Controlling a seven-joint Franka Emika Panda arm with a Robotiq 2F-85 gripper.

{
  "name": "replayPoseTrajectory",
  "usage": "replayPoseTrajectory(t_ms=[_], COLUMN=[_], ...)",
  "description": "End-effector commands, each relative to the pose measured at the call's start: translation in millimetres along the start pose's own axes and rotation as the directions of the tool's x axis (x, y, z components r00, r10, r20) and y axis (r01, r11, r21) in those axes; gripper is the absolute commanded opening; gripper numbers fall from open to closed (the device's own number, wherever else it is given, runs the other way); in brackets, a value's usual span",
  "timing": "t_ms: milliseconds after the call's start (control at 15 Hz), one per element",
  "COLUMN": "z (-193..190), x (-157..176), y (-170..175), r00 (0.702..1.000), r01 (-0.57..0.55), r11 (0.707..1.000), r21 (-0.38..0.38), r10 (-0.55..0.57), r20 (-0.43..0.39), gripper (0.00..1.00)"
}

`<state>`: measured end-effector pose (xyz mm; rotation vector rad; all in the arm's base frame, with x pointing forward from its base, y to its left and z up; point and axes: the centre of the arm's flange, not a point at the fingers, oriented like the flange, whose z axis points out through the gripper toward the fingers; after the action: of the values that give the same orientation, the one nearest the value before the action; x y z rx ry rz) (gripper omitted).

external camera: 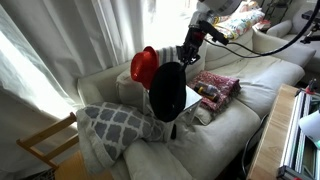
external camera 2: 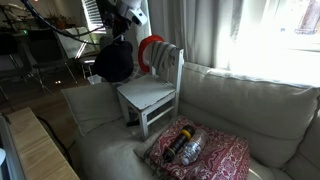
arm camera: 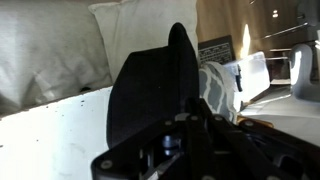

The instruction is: Put the black and red hats on the seat of the white chair.

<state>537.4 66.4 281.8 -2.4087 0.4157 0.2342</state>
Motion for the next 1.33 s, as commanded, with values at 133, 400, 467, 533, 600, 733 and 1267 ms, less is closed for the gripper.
replayPoseTrajectory(t_ms=[133, 400, 467, 533, 600, 733, 1267], z=[31.3, 36.2, 36.9, 37.0, 35.5, 34.0, 27.4], x=[37.5, 52.5, 54.8, 56.8, 57.5, 57.9, 60.9], y=[50.3, 73.9, 79.4, 84.4, 89.5, 98.5, 134.1], r00=[0.997, 0.989, 0.988, 0.988, 0.988, 0.991, 0.998], r01=[0.039, 0.026, 0.011, 0.002, -0.011, -0.023, -0.004], r11=[0.997, 1.0, 1.0, 0.999, 0.999, 0.998, 0.973], r21=[0.073, -0.008, -0.029, -0.034, -0.038, -0.052, -0.23], r10=[-0.034, -0.027, -0.016, -0.008, 0.005, 0.016, -0.01], r20=[-0.071, -0.144, -0.152, -0.157, -0.157, -0.132, -0.062], gripper=[0.01, 0.01, 0.01, 0.01, 0.01, 0.01, 0.01])
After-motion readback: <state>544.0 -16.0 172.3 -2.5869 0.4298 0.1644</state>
